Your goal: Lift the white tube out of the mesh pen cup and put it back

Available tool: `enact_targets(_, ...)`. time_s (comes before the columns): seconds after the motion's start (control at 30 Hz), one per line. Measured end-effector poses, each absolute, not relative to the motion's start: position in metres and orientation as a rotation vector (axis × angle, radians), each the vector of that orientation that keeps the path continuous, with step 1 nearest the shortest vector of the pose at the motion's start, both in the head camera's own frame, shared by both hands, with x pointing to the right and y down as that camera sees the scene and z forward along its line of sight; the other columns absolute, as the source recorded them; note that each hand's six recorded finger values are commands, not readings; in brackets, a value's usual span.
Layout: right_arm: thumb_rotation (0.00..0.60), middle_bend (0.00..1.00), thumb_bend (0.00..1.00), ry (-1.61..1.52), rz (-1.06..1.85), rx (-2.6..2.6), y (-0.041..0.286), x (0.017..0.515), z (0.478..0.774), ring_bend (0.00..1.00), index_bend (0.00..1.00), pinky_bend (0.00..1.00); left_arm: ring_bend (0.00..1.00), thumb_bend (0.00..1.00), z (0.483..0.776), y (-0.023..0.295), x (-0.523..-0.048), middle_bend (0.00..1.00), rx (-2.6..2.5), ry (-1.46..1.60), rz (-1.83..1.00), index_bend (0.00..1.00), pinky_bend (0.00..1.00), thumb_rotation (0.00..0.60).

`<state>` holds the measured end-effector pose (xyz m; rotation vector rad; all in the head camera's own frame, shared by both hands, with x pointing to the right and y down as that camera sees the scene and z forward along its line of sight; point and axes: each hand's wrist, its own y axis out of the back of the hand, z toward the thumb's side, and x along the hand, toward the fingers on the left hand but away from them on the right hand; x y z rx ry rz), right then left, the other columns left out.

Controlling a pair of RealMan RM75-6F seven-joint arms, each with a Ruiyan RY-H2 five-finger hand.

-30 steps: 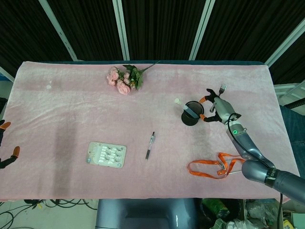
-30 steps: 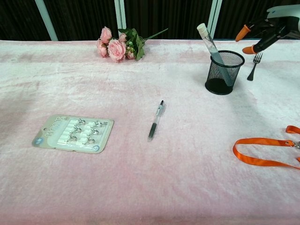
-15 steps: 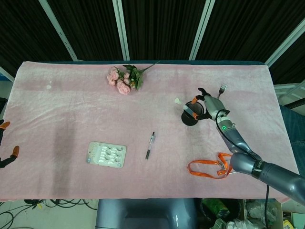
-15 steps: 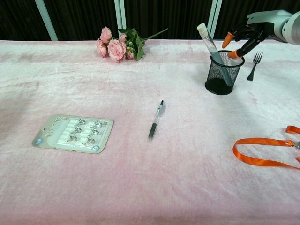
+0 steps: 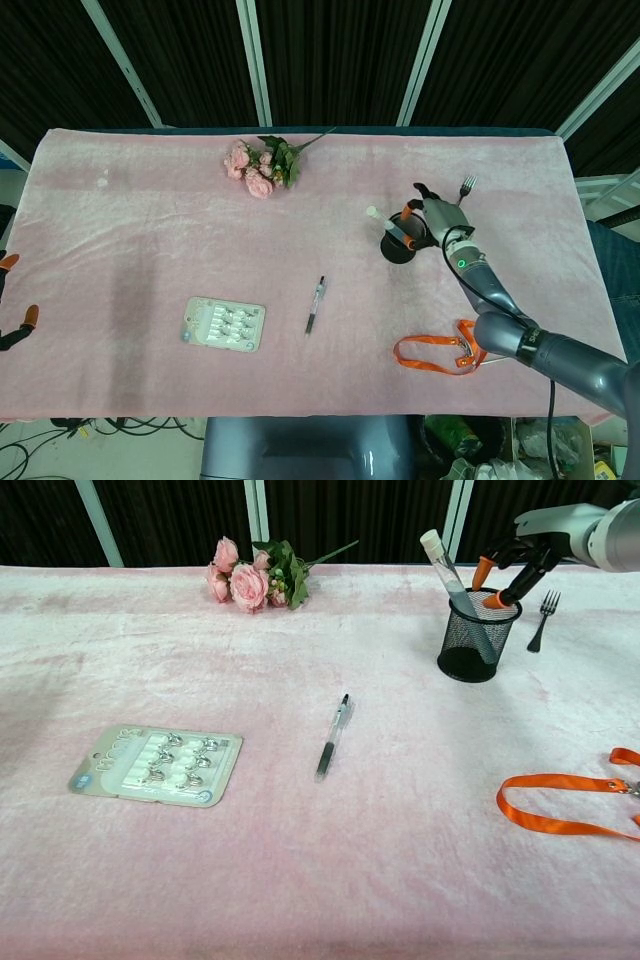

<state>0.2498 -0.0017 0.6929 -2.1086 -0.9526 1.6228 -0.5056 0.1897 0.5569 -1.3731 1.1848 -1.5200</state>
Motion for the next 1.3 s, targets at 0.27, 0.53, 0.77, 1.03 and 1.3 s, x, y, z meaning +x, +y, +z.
enact_targets(0.27, 0.6, 0.0, 0.26, -0.934, 1.641, -2.096, -0.003, 0.242, 0.698, 0.08, 0.46, 0.19, 0.0, 0.34, 0.557, 0.189, -0.508, 0.1, -1.362, 1.188, -1.529, 0.13, 0.0, 0.6)
enact_targets(0.53, 0.6, 0.0, 0.26, -0.92, 1.659, -2.092, -0.004, 0.238, 0.704, 0.08, 0.47, 0.19, 0.0, 0.34, 0.557, 0.189, -0.509, 0.1, -1.36, 1.193, -1.53, 0.13, 0.0, 0.6)
enact_targets(0.77, 0.6, 0.0, 0.26, -0.92, 1.671, -2.098, -0.004, 0.236, 0.707, 0.08, 0.48, 0.19, 0.0, 0.34, 0.557, 0.188, -0.511, 0.1, -1.357, 1.199, -1.532, 0.13, 0.0, 0.6)
enact_targets(1.03, 0.6, 0.0, 0.26, -0.927, 1.673, -2.1, -0.005, 0.233, 0.71, 0.08, 0.51, 0.19, 0.0, 0.34, 0.556, 0.188, -0.512, 0.1, -1.351, 1.203, -1.535, 0.13, 0.0, 0.6)
enact_targets(1.3, 0.6, 0.0, 0.27, -0.935, 1.68, -2.105, -0.005, 0.235, 0.712, 0.08, 0.52, 0.19, 0.0, 0.34, 0.556, 0.188, -0.512, 0.1, -1.349, 1.206, -1.533, 0.13, 0.0, 0.6)
